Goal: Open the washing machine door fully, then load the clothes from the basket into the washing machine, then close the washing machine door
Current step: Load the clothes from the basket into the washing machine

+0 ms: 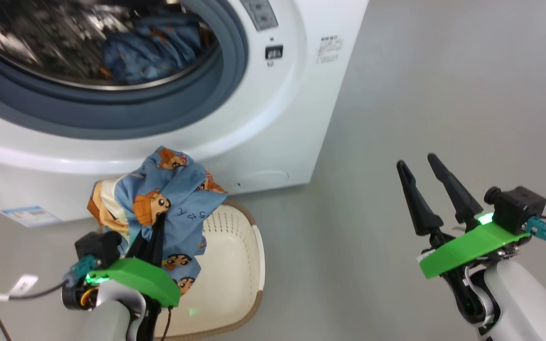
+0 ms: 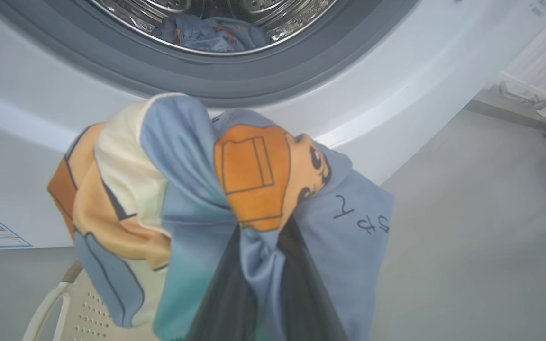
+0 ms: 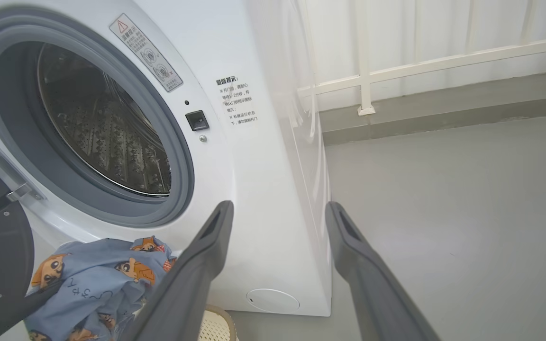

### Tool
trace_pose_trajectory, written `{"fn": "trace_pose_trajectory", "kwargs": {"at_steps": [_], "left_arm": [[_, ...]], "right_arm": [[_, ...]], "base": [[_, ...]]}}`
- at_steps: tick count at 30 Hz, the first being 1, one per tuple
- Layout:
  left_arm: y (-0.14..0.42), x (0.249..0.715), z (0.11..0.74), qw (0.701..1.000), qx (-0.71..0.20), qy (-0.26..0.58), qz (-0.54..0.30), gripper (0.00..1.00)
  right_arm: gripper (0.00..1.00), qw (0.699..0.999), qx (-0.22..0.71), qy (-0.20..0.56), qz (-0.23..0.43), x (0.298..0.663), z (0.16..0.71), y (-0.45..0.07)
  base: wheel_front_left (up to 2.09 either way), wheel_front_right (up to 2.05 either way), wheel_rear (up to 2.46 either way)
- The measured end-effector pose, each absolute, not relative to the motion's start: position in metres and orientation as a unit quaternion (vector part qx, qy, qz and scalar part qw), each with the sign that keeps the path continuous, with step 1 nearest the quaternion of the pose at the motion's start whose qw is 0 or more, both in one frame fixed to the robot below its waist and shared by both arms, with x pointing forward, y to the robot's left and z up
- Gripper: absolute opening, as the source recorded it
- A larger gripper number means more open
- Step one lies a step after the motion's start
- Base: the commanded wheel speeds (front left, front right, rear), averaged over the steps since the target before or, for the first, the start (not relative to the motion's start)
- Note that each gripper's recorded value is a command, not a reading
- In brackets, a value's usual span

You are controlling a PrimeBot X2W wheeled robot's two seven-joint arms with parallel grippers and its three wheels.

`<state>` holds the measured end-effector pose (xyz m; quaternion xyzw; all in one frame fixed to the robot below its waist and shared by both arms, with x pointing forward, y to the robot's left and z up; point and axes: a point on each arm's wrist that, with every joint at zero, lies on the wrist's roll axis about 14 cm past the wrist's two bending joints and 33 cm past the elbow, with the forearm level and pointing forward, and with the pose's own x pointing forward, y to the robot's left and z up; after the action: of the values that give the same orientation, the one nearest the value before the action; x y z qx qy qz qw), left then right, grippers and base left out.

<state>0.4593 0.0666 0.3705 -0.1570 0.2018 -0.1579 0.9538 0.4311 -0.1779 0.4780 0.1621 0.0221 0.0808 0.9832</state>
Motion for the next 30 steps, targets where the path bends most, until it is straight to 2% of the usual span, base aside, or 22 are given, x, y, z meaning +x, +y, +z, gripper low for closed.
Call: {"fn": "trace_pose_trajectory", "kwargs": {"at_steps": [7,17,30], "left_arm": [[0.082,0.447,0.434,0.972,-0.145,0.103,-0.152,0.0],[0.099,0.418,0.509,0.983,-0.124,-0.014,-0.136,0.0],[0.109,0.401,0.532,0.984,-0.121,-0.045,-0.121,0.0]], "right_arm": [[1.0,0.983,0.166,0.008,0.079,0.409,0.491,-0.177],[1.0,0.981,0.167,-0.028,0.093,0.394,0.518,-0.171],[1.0,0.982,0.157,-0.037,0.095,0.391,0.524,-0.172]], "base": [[0.0,0.0,0.0],[0.0,0.0,0.0],[0.0,0.0,0.0]]}}
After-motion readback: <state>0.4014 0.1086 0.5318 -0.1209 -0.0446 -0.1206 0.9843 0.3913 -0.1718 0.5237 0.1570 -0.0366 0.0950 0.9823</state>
